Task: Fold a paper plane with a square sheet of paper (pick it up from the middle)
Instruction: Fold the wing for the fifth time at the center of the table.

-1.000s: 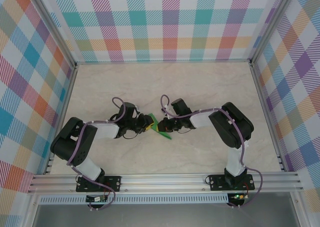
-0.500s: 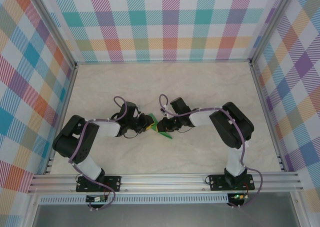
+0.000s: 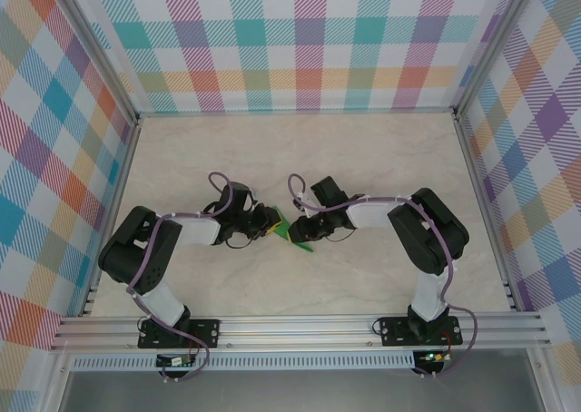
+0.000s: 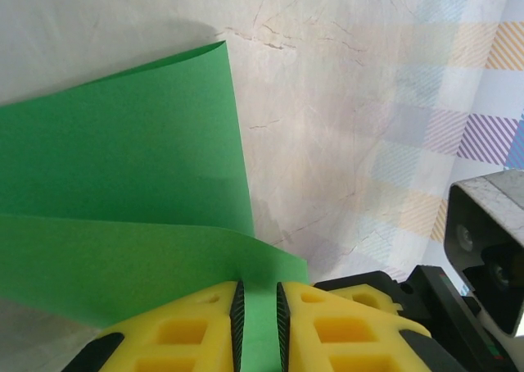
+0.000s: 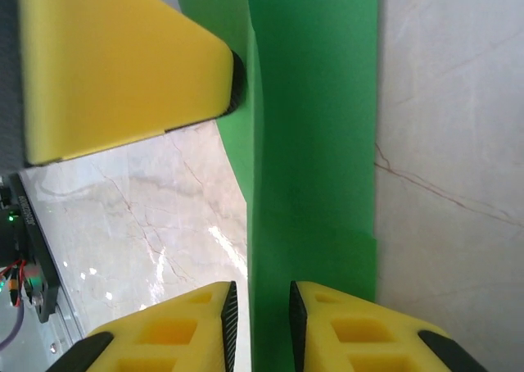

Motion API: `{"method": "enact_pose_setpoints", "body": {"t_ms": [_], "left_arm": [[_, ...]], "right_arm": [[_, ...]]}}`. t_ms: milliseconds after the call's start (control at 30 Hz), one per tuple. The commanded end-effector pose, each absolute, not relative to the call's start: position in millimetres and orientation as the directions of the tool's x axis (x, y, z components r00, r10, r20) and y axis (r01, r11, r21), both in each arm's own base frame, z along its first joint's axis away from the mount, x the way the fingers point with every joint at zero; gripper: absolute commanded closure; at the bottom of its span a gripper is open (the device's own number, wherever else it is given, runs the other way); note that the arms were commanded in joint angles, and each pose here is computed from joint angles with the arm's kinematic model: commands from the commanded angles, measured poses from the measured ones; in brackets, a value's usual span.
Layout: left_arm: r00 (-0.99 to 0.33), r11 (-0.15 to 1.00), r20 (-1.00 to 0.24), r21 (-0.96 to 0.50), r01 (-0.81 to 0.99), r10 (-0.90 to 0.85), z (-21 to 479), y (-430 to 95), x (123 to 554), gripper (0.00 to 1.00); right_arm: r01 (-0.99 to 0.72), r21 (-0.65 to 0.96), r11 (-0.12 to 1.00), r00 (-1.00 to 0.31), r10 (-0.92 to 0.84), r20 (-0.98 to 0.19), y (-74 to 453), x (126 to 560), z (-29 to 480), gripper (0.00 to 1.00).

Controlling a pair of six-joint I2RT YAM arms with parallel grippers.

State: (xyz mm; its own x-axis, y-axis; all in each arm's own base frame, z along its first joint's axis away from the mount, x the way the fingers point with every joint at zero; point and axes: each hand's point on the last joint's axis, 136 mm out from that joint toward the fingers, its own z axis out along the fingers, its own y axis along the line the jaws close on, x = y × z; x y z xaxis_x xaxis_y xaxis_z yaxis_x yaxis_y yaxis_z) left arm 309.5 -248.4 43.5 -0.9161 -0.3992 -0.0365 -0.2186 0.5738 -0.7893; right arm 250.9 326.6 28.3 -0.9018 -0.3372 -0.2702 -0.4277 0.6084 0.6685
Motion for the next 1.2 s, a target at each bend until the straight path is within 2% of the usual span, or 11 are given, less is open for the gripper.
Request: {"method": "enact_pose_setpoints", "body": {"t_ms": [0, 300, 567, 900, 1167], "left_arm": [[-0.925, 0.585, -0.054, -0.788, -0.192, -0.377, 45.8, -254.1, 311.6, 0.80], [-0.926, 0.585, -0.061, -0.790, -0.183, -0.372, 49.5, -255.3, 313.0, 0.81], [-0.930, 0.566, -0.077, -0.811, -0.150, -0.358, 63.8, -255.3, 306.7, 0.80], [-0.941, 0.557, -0.064, -0.818, -0.142, -0.333, 56.8, -261.7, 288.4, 0.80], [-0.946, 0.542, -0.061, -0.831, -0.128, -0.317, 55.3, -273.1, 291.3, 0.81]], "right_arm": [[-0.475, 0.640, 0.603, -0.878, -0.367, -0.306, 323.7, 253.9, 35.2, 0.75], [-0.471, 0.635, 0.612, -0.880, -0.372, -0.294, 321.5, 253.0, 28.5, 0.86], [-0.360, 0.744, 0.563, -0.928, -0.295, -0.225, 325.6, 256.0, 32.6, 0.92], [-0.301, 0.766, 0.568, -0.943, -0.295, -0.152, 325.6, 252.5, 24.2, 0.92], [-0.285, 0.763, 0.580, -0.946, -0.300, -0.126, 324.6, 250.8, 18.0, 0.90]]}}
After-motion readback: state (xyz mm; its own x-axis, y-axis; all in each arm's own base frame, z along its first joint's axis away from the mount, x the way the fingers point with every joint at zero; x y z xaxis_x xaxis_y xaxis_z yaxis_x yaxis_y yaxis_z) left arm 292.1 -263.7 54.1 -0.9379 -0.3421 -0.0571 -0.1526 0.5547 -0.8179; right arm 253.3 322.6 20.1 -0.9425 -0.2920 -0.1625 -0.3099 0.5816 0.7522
